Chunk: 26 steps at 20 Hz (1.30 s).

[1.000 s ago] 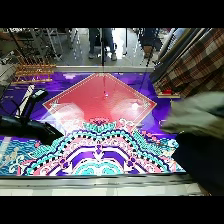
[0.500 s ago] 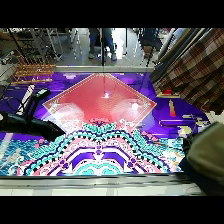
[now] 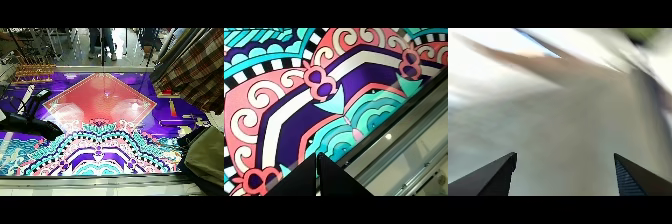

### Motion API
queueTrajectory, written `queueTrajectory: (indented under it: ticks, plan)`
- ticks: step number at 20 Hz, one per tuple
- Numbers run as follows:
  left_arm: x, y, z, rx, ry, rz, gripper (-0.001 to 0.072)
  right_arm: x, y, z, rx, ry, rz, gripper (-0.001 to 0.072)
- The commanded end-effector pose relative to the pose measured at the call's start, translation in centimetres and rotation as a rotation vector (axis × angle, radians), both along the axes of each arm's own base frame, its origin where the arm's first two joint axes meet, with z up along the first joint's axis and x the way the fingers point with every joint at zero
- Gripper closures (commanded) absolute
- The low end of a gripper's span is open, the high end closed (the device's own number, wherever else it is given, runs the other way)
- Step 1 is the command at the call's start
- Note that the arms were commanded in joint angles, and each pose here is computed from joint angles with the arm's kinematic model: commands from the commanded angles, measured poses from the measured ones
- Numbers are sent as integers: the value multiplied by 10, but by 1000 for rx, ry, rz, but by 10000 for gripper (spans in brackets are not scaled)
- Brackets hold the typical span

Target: Fold the clothes and pants, and hang the long-sleeved shirts on hangers.

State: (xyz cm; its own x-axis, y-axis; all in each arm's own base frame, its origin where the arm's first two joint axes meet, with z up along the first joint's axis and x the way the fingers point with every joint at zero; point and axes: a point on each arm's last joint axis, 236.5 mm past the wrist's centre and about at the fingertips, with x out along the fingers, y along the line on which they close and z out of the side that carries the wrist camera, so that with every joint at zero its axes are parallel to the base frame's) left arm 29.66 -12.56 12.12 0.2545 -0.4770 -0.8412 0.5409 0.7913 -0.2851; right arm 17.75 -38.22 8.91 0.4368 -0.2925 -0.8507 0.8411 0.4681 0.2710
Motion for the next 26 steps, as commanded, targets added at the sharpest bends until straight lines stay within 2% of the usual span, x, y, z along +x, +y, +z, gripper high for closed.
queueTrajectory:
  ticks: [1,3,4,6,7,8,9,10,11,12,13,14,15,16,20,26]
  plan:
    - [11,107,-18,376,23,364,690,148,54,103,-44,-425,232,9]
    - [10,209,16,665,-97,776,689,197,134,100,50,-422,457,9]
    - [13,235,42,713,-205,898,689,209,172,87,80,-357,572,10]
    - [25,234,71,641,-358,942,690,218,242,51,110,-177,780,36]
    - [29,227,78,591,-395,935,689,219,269,36,100,-95,866,168]
    - [27,221,78,558,-392,933,685,221,291,25,64,-25,943,406]
    - [27,217,78,533,-389,931,686,226,305,20,6,20,998,686]
    - [26,216,79,531,-389,930,686,237,312,21,-83,33,1033,696]
    - [27,216,78,532,-389,930,686,252,311,27,-189,29,1051,691]
    - [27,217,78,535,-387,931,686,265,310,38,-270,3,1051,658]
    - [27,217,78,536,-387,931,686,280,313,52,-327,-56,1042,477]
    - [27,217,78,536,-388,932,686,299,313,71,-400,-137,1021,203]
    - [27,217,78,536,-387,931,686,315,311,91,-465,-217,991,-8]
    - [27,217,78,536,-387,931,686,327,309,107,-515,-285,962,28]
    - [27,217,78,536,-387,931,686,351,296,155,-663,-460,862,26]
    - [27,217,78,536,-387,931,686,359,288,181,-739,-545,807,26]
